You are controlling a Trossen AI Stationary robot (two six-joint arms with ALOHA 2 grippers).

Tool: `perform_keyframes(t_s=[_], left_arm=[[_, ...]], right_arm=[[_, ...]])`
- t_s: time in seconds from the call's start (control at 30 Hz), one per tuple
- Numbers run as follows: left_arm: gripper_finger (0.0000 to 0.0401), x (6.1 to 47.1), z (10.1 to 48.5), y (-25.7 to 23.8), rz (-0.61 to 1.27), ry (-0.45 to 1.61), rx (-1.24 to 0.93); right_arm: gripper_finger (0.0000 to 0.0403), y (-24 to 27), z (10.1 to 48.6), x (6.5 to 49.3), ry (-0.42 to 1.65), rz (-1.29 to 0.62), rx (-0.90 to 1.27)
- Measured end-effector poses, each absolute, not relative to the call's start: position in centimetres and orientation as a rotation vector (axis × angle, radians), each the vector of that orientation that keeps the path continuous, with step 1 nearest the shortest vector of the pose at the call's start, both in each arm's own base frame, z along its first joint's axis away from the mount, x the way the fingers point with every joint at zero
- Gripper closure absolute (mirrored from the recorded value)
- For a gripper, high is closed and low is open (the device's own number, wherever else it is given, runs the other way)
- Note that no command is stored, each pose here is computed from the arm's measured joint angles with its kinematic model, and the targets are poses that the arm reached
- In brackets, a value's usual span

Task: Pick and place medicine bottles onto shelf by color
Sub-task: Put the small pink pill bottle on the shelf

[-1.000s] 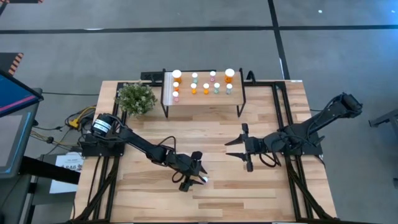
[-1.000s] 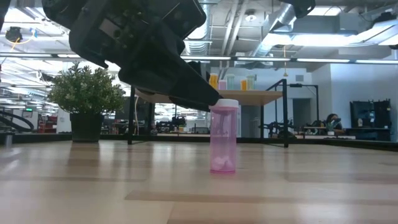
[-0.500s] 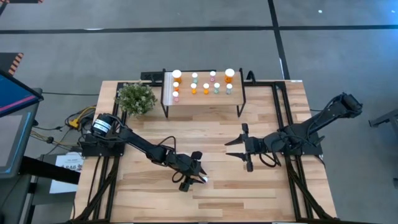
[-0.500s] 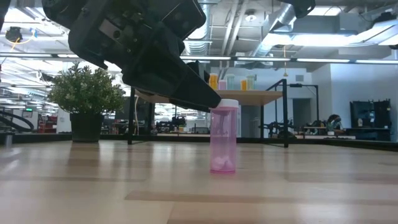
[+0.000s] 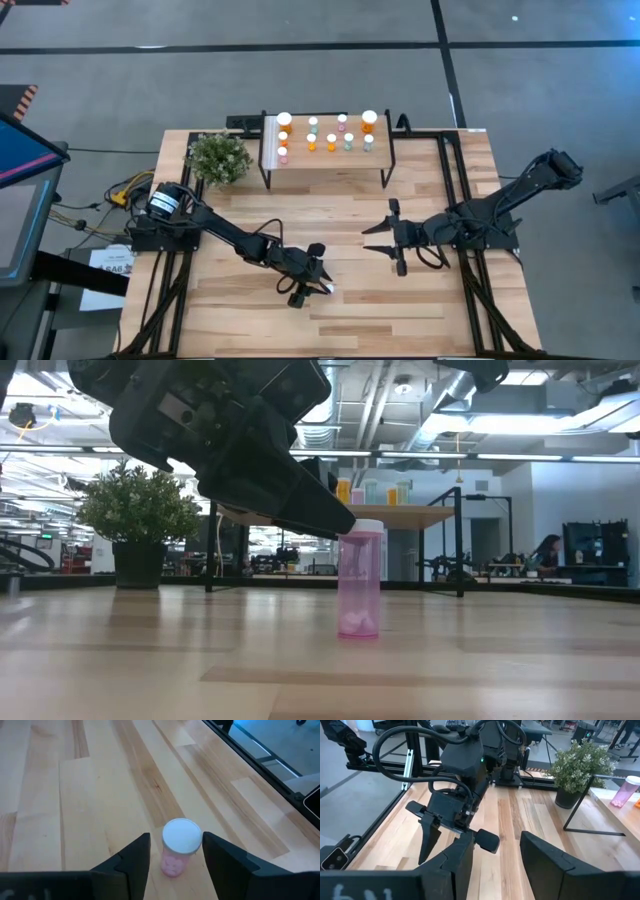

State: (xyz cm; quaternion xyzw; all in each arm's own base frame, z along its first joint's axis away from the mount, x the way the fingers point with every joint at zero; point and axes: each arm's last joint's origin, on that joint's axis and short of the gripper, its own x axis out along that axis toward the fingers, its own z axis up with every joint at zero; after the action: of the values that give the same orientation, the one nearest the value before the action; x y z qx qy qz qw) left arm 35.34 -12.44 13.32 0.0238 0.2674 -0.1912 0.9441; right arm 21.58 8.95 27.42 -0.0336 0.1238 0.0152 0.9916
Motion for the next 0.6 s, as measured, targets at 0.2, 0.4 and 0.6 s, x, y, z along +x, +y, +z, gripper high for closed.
perform_keyframes(t_s=[0.2,0.4,0.6], left_arm=[[0.0234,35.38,13.39,-12.45,-0.394,0.534,0.064],[0.0234,35.46,13.54,-12.48,-0.395,0.515,0.064],[0.0234,35.43,13.5,-12.48,-0.404,0.52,0.062]], right_arm=[[0.0219,8.95,27.42,21.58,0.249,0.03,-0.067],[0.0219,8.95,27.4,21.57,0.25,0.03,-0.061],[0.0219,8.95,27.39,21.57,0.252,0.029,-0.061]])
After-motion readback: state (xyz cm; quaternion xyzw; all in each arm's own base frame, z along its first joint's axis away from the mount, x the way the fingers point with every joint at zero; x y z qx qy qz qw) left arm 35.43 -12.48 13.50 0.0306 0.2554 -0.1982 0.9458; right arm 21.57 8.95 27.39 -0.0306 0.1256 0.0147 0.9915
